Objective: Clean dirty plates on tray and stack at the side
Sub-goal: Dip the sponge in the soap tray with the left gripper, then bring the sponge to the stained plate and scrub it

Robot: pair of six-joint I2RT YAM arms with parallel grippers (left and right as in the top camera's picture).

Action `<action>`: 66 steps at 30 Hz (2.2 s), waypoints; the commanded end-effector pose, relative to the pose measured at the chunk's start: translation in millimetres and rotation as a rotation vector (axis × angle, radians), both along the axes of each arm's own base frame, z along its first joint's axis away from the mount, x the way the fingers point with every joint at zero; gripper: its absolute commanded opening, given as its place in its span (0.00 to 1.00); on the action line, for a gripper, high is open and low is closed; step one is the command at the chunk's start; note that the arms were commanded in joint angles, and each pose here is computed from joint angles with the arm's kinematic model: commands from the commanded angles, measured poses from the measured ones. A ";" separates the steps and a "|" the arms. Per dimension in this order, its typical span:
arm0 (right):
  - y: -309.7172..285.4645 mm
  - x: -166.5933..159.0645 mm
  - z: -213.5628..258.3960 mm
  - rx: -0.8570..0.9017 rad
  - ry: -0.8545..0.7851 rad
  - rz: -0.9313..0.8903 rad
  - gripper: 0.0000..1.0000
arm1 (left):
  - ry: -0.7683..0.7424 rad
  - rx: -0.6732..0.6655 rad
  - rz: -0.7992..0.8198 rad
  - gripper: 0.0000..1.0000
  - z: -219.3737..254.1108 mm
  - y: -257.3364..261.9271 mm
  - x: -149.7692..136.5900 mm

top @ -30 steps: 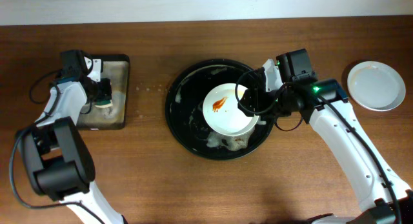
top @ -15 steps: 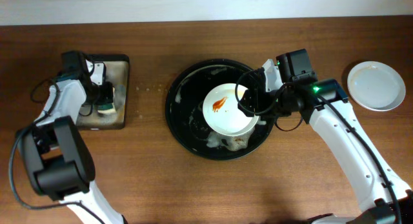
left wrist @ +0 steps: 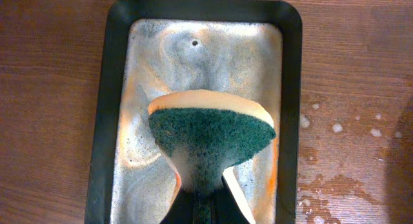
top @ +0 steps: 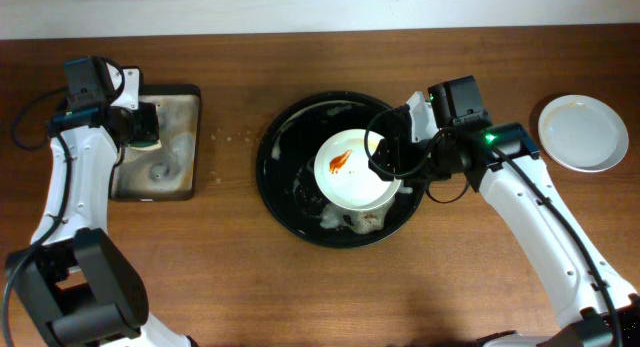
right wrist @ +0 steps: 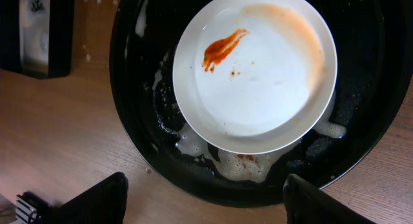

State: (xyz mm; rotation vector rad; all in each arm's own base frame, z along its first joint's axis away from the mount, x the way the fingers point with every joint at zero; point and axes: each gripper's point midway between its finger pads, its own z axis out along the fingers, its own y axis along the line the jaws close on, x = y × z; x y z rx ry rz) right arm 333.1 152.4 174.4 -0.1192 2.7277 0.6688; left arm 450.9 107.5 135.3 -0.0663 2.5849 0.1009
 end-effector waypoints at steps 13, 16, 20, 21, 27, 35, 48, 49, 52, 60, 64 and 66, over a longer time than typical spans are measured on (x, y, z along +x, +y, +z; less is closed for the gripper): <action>1.6 1.2 13.7 0.007 -0.044 0.015 0.79 | -0.131 -0.595 -0.317 0.00 33.0 -97.7 2.6; 1.5 1.3 13.6 0.006 -0.044 0.015 0.79 | -0.153 -0.775 -0.434 0.00 54.9 -137.5 -4.5; 1.1 1.8 11.5 0.004 -0.037 0.009 1.00 | -0.102 -0.796 -0.543 0.00 55.0 -189.4 -12.8; 1.0 1.9 9.4 0.005 -0.025 0.000 0.99 | -0.085 -0.790 -0.576 0.00 53.8 -205.6 -15.6; -20.6 8.5 -23.1 -0.026 0.108 -0.119 0.92 | 0.009 -0.706 -0.713 0.00 37.4 -281.4 -35.6; -44.9 19.4 -80.6 -0.058 0.270 -0.192 0.50 | 0.105 -0.668 -0.802 0.00 -2.5 -333.7 -48.4; -49.2 25.4 -154.4 -0.090 0.396 -0.171 0.32 | 0.232 -0.702 -0.790 0.00 -77.8 -369.2 -49.3; -49.2 26.6 -157.9 -0.091 0.397 -0.171 0.31 | 0.235 -0.701 -0.788 0.00 -79.7 -369.0 -49.2; -49.4 30.2 -168.0 -0.094 0.397 -0.172 0.27 | 0.237 -0.702 -0.787 0.00 -82.1 -369.2 -48.8; -48.6 35.8 -180.8 -0.090 0.396 -0.186 0.15 | 0.238 -0.728 -0.796 0.00 -78.6 -376.0 -51.2; -48.3 36.4 -180.8 -0.090 0.393 -0.186 0.13 | 0.247 -0.736 -0.798 0.00 -78.1 -389.9 -56.1; -48.2 36.8 -180.7 -0.089 0.392 -0.186 0.12 | 0.257 -0.713 -0.767 0.00 -81.6 -396.8 -56.9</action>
